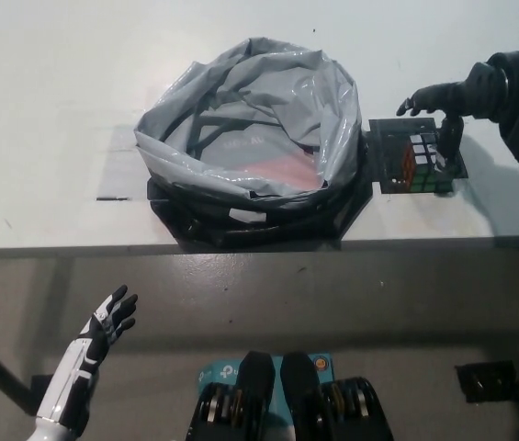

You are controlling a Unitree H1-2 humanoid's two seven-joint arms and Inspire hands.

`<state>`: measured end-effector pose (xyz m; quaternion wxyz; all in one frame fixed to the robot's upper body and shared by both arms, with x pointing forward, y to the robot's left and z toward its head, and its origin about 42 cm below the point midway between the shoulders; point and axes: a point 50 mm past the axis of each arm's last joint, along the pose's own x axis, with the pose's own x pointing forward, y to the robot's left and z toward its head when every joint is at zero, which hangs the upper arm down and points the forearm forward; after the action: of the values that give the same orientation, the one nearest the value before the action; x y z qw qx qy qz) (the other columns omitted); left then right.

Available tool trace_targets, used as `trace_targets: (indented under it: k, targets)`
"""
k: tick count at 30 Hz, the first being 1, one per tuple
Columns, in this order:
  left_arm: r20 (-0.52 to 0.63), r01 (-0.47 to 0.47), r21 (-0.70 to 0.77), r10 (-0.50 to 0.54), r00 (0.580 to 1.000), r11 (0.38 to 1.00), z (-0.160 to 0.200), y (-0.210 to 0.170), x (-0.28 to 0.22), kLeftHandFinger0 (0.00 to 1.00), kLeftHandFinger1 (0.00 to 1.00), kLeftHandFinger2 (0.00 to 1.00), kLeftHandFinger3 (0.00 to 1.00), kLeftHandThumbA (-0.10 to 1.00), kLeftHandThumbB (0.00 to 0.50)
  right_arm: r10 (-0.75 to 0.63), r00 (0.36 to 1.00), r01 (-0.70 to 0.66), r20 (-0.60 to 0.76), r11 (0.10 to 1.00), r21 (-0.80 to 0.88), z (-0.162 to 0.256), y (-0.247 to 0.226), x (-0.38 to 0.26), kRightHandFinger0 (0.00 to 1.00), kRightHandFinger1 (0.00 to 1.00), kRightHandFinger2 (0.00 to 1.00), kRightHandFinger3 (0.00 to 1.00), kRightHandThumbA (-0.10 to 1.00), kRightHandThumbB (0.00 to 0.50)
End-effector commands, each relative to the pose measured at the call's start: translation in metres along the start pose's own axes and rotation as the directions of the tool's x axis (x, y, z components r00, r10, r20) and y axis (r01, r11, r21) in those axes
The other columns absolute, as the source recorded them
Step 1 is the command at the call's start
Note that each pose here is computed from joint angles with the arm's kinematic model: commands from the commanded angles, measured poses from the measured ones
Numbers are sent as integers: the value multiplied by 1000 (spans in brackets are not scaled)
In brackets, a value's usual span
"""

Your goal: Use the right hand to pick up a rubix's cube and place it into a plastic bag and lift the bag

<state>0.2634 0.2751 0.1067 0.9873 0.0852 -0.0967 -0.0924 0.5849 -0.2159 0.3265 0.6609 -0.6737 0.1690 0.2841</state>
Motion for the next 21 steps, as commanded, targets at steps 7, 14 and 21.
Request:
trace_targets:
  k: [7, 14, 21]
  targets:
    - [49, 13, 17, -14, 999, 1000, 12, 5, 3, 1000, 1000, 1000, 1000, 1000, 329, -99, 995, 99, 0, 995, -15, -4, -21, -7, 1000, 1000, 1000, 1000, 1000, 500]
    - [52, 9, 13, -10, 999, 1000, 10, 5, 3, 1000, 1000, 1000, 1000, 1000, 335, -55, 998, 55, -10, 998, -21, -9, -11, -1, 1000, 1000, 1000, 1000, 1000, 500]
    - [55, 13, 11, -14, 998, 1000, 12, 5, 4, 1000, 1000, 1000, 1000, 1000, 338, -34, 999, 34, -11, 999, -14, -12, -6, 2, 1000, 1000, 1000, 1000, 1000, 500]
